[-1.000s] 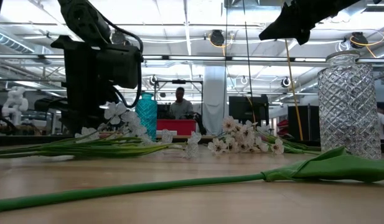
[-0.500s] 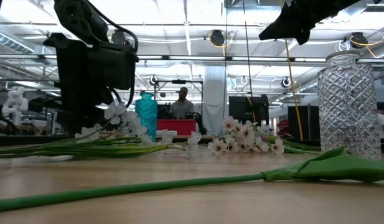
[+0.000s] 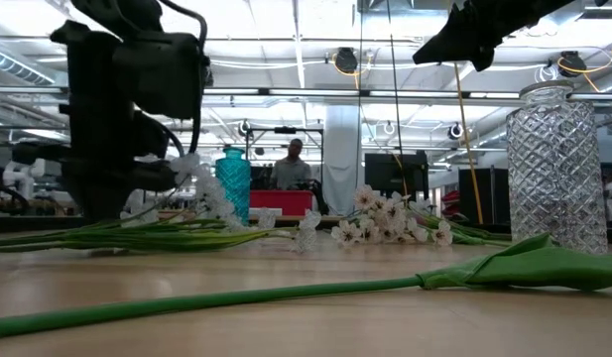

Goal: Sort flowers into vase by color
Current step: Move the top left red tulip to the top left of the table, then move the middle red tulip to the top left of the table

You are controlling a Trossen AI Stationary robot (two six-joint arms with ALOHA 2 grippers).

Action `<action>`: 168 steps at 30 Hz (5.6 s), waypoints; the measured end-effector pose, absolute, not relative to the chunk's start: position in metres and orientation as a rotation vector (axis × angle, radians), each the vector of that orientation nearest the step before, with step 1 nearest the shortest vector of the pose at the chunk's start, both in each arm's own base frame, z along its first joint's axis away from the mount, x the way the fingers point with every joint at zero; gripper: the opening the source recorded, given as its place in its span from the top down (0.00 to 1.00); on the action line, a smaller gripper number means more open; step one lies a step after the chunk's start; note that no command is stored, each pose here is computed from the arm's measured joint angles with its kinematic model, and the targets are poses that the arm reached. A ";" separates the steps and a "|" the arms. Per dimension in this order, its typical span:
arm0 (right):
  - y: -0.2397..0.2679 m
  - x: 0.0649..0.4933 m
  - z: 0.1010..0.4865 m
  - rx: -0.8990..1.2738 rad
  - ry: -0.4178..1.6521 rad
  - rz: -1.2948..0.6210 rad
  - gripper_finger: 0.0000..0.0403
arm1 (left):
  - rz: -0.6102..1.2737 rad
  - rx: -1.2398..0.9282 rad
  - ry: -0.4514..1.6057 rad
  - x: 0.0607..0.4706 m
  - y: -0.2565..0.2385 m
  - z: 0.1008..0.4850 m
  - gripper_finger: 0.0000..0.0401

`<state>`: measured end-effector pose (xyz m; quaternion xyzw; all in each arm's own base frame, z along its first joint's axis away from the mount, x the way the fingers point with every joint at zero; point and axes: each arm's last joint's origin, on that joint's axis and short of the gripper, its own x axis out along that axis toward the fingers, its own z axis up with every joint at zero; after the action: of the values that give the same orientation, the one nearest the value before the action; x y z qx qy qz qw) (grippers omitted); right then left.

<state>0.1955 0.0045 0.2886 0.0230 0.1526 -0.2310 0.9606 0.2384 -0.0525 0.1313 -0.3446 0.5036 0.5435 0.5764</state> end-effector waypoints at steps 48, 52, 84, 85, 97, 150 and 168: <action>0.077 0.306 0.244 0.274 -0.082 0.142 1.00 | 0.565 -0.171 0.396 0.242 -0.162 0.307 0.99; 0.082 0.328 0.241 0.264 -0.091 0.141 0.99 | 0.542 -0.129 0.346 0.260 -0.159 0.313 0.99; 0.054 0.311 0.258 -0.018 0.401 -0.110 0.65 | 1.052 0.014 0.727 0.242 -0.042 0.281 1.00; 0.053 0.307 0.260 -0.040 0.419 -0.117 0.65 | 1.065 0.024 0.779 0.242 -0.032 0.277 1.00; 0.041 0.262 0.293 -0.104 0.473 -0.135 0.65 | 1.051 0.011 1.045 0.232 0.067 0.278 1.00; 0.033 0.230 0.264 0.138 0.813 -0.459 0.65 | 0.761 -0.226 1.133 0.208 0.153 0.141 0.76; 0.019 0.216 0.249 0.305 1.047 -0.537 0.65 | 0.770 -0.373 0.868 0.196 0.126 0.237 0.69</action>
<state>0.2156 0.0189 0.2495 0.1433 0.4919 -0.2523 0.8209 0.1957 0.1261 0.2372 -0.1753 0.4076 0.3618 0.8199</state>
